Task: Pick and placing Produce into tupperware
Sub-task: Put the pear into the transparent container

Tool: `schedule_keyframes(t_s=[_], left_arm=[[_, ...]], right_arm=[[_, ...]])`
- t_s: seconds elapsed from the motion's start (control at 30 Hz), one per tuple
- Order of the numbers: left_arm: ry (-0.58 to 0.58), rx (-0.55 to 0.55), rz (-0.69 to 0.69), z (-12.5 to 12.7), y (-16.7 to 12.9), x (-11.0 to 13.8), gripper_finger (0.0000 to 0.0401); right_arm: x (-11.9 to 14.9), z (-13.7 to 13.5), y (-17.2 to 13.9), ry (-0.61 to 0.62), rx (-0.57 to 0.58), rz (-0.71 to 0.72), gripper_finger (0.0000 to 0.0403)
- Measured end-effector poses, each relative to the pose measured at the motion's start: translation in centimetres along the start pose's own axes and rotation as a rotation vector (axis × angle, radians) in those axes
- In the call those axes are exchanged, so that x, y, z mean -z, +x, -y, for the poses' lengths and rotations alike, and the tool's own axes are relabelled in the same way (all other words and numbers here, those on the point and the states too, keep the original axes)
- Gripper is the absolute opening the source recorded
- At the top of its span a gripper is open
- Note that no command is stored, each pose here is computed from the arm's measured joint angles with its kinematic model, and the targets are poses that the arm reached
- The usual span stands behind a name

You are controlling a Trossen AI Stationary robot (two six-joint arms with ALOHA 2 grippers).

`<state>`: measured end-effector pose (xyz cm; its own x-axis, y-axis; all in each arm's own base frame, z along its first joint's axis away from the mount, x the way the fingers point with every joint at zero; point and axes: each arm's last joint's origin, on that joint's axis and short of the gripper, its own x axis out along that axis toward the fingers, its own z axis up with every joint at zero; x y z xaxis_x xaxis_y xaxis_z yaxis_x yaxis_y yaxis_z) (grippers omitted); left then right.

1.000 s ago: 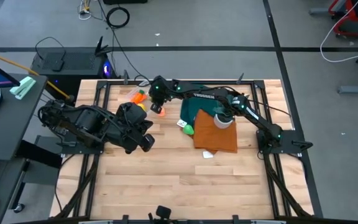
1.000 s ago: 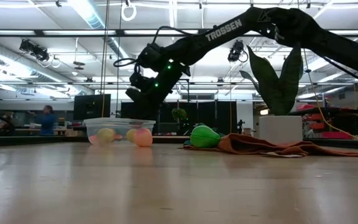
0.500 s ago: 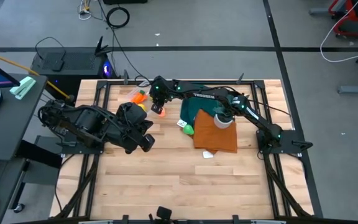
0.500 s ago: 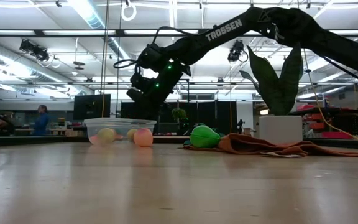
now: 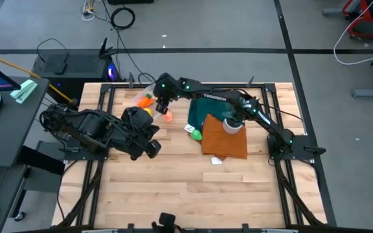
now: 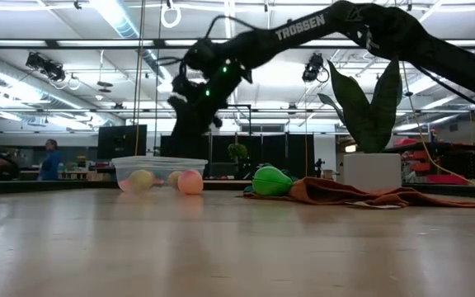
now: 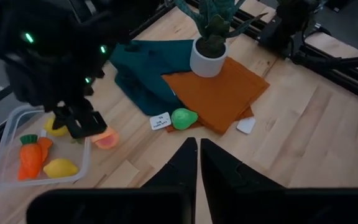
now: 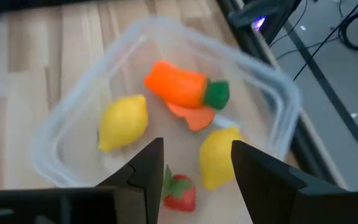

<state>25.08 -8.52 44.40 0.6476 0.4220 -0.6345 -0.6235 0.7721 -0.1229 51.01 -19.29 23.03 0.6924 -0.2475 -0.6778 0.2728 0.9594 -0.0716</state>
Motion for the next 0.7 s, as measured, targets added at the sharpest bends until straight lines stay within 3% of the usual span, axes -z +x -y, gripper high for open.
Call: schedule_keyframes(t_s=[0.2,0.47,0.6,0.7], left_arm=[[0.01,-0.003,-0.001,0.0,0.0,0.0,0.0024],[0.022,-0.005,-0.003,0.0,0.0,0.0,0.0018],[0.014,0.003,0.003,0.0,0.0,0.0,0.0026],[0.005,0.01,0.009,0.1,0.0,-0.1,0.0033]], right_arm=[[-2.0,0.4,-4.5,-0.02,0.001,-0.007,0.0145],[-0.4,-0.9,-11.4,-0.026,-0.075,-0.353,0.0139],[0.4,-2.5,-12.2,-0.031,-0.109,-0.47,0.0163],[1.2,-3.7,-11.1,-0.017,-0.119,-0.53,0.0197]])
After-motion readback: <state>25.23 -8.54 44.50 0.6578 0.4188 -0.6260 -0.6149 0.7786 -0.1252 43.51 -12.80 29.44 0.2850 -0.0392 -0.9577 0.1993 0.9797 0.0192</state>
